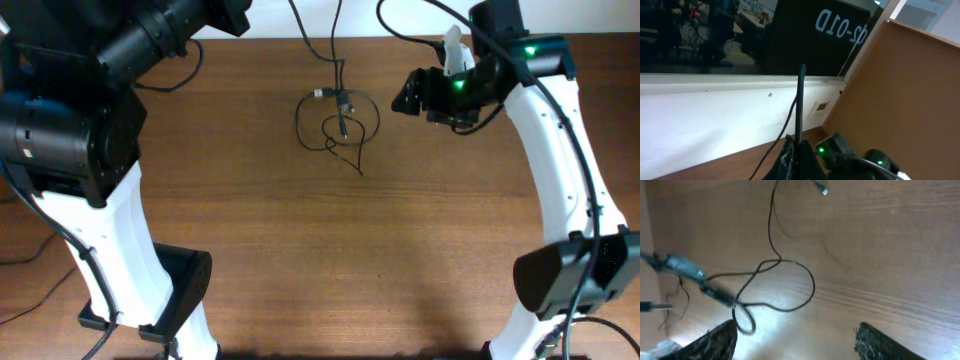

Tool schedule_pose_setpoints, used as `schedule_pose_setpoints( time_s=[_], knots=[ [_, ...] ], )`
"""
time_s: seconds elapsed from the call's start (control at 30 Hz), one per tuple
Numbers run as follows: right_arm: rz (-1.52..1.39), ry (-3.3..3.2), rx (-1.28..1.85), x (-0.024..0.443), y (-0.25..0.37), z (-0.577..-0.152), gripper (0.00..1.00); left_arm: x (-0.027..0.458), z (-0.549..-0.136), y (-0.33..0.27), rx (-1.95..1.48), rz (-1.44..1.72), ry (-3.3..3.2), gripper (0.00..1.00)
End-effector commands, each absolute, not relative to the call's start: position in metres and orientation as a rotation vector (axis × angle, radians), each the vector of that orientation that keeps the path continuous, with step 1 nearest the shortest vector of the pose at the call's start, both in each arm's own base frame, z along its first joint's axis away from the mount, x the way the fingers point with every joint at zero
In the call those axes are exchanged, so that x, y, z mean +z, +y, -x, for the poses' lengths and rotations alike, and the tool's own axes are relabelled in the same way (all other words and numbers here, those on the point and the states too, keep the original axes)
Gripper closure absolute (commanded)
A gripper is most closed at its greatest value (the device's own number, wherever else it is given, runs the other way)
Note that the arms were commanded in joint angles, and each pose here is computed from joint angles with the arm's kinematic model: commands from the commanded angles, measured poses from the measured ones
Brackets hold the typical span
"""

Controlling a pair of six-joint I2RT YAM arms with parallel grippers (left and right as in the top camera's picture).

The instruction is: Untangle cables

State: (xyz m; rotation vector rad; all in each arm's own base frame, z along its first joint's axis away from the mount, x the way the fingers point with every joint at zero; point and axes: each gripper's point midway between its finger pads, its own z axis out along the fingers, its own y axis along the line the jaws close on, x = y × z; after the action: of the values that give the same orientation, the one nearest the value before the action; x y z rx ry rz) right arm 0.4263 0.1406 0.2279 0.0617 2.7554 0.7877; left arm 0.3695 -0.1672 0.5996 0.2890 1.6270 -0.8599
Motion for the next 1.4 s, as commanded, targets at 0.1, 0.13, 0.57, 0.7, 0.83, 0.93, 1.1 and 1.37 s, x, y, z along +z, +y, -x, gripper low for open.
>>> schedule_pose_setpoints(
  time_s=[0.1,0.13,0.57,0.7,0.83,0.93,1.1,1.37],
  knots=[
    [0.006,2.786,0.909,0.207,0.182,-0.429,0.25,0.616,-0.352,-0.165,-0.878,-0.294,1.577,1.00],
    [0.015,2.799,0.912,0.201,0.187,-0.429,0.31,0.617,-0.352,-0.165,-0.878,-0.295,1.574,1.00],
    [-0.168,2.889,0.693,0.156,0.152,-0.447,0.96,0.666,-0.339,-0.070,-0.644,-0.068,1.409,1.00],
    [-0.223,2.901,0.678,0.154,0.135,-0.447,0.96,0.667,-0.336,-0.020,-0.506,0.064,1.400,1.00],
    [-0.229,2.933,0.632,0.150,0.131,-0.441,0.96,0.637,-0.358,0.009,-0.444,0.185,1.500,1.00],
    [-0.224,2.959,0.596,0.148,0.127,-0.436,0.96,0.603,-0.385,0.046,-0.312,0.284,1.599,1.00],
    [-0.204,2.991,0.582,0.146,0.125,-0.428,0.96,0.508,-0.429,0.120,-0.238,0.510,1.831,1.00],
    [-0.210,3.010,0.579,0.145,0.125,-0.423,0.96,0.382,-0.437,0.270,-0.098,0.851,1.903,1.00]
  ],
)
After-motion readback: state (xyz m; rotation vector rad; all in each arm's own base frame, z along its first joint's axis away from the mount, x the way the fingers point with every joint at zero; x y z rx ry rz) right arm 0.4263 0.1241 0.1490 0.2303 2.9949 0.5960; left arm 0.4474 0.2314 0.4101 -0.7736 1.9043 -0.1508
